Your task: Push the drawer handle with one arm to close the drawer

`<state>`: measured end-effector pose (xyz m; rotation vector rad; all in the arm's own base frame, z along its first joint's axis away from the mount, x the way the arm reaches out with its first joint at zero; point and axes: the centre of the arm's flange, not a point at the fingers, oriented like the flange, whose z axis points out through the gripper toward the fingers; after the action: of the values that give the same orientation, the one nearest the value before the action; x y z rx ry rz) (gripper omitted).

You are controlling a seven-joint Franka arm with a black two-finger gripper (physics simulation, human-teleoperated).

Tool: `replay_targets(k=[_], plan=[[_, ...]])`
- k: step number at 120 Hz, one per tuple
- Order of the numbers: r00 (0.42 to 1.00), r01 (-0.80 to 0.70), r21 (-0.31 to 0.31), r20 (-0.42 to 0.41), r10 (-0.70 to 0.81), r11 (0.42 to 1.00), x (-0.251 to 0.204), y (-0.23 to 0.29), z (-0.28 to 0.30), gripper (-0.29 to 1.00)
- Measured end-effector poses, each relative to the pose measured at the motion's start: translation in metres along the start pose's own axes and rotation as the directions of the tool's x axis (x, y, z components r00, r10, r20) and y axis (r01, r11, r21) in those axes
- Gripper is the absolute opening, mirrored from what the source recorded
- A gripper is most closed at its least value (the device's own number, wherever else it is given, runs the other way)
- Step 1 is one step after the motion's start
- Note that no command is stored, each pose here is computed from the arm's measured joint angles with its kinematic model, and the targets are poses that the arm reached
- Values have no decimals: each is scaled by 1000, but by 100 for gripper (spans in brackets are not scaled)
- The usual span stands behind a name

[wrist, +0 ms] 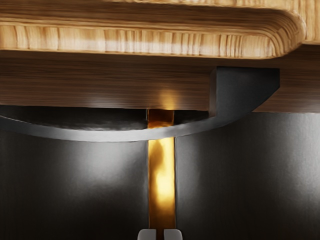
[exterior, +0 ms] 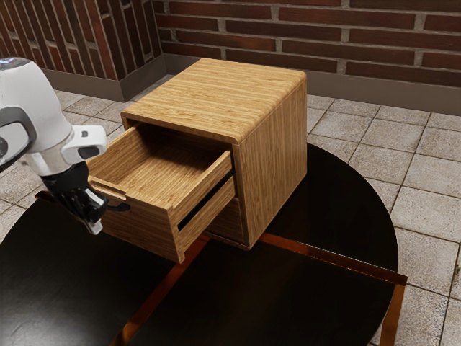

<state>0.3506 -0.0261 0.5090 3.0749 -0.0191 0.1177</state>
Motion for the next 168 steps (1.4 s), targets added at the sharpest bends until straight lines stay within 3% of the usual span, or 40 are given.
replay_targets(k=[68, 168], plan=[[999, 11, 31, -44, -10, 999, 47, -4, 9, -8], [997, 28, 73, -76, -23, 997, 158, 0, 15, -8]])
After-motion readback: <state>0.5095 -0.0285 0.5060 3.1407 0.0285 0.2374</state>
